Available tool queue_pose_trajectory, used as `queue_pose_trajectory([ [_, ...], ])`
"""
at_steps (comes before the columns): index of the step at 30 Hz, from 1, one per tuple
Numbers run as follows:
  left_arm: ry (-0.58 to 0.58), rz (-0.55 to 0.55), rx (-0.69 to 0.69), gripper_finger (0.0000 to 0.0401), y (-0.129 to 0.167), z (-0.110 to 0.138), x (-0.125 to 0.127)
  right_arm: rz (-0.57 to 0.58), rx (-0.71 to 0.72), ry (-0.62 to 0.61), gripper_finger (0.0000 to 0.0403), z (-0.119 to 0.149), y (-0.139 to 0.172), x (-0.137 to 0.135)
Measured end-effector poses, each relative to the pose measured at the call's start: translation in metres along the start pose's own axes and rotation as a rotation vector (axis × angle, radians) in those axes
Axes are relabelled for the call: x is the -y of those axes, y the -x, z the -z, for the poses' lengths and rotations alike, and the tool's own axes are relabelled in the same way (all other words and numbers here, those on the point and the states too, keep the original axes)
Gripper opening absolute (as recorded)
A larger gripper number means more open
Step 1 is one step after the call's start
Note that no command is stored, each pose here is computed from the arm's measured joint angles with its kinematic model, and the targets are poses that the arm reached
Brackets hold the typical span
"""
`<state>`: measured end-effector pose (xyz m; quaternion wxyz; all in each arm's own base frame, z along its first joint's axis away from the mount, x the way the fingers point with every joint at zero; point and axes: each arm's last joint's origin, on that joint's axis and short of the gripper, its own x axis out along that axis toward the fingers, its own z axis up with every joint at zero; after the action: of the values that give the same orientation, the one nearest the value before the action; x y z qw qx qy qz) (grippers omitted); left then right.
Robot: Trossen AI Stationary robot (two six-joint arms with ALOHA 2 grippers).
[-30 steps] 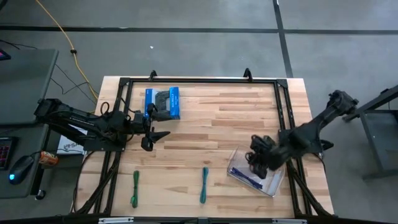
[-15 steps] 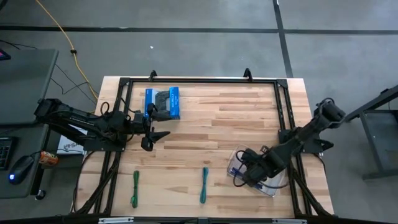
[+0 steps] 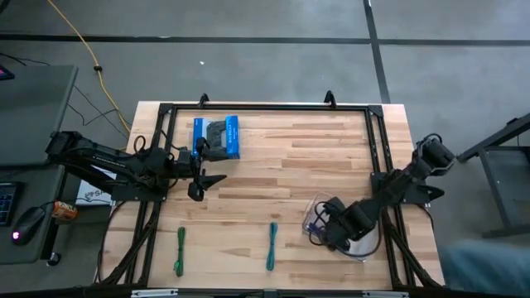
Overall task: Pick and place USB-C Cables
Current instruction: Put the black usb cable into the transparent bin
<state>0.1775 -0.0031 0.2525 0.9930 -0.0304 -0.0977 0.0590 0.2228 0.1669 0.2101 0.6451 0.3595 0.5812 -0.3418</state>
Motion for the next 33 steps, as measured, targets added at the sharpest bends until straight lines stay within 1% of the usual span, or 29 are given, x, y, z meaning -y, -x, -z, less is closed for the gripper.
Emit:
queue_pose_trajectory([
  [4, 0.004, 0.0, 0.0, 0.0268, 0.0, 0.0, 0.0, -0.005, 0.004, -0.088, 0.0064, 0.012, 0.001, 0.001],
  [7, 0.008, 0.0, 0.0, 0.0268, 0.0, 0.0, 0.0, -0.006, -0.004, -0.114, 0.0064, 0.018, 0.001, 0.002],
  [11, 0.009, 0.001, 0.003, 0.0268, 0.0, 0.0, 0.0, -0.015, -0.001, -0.084, 0.0064, 0.02, 0.001, 0.002],
  [13, 0.01, 0.001, 0.008, 0.0268, 0.0, -0.001, 0.0, -0.031, 0.016, -0.051, 0.0064, 0.017, 0.001, 0.0],
  [16, 0.011, 0.001, 0.015, 0.0268, 0.0, -0.001, 0.0, -0.041, 0.033, -0.04, 0.0064, 0.013, -0.001, -0.003],
  [18, 0.012, 0.001, 0.023, 0.0268, 0.0, -0.002, 0.0, -0.029, 0.03, -0.048, 0.0064, 0.009, -0.005, -0.005],
  [25, 0.012, 0.001, 0.021, 0.0268, 0.0, -0.002, 0.0, 0.049, -0.034, -0.012, 0.0064, 0.004, -0.033, -0.016],
  [33, 0.012, 0.001, 0.021, 0.0268, 0.0, -0.002, 0.0, 0.074, -0.031, -0.015, 0.0064, 0.004, -0.043, -0.019],
])
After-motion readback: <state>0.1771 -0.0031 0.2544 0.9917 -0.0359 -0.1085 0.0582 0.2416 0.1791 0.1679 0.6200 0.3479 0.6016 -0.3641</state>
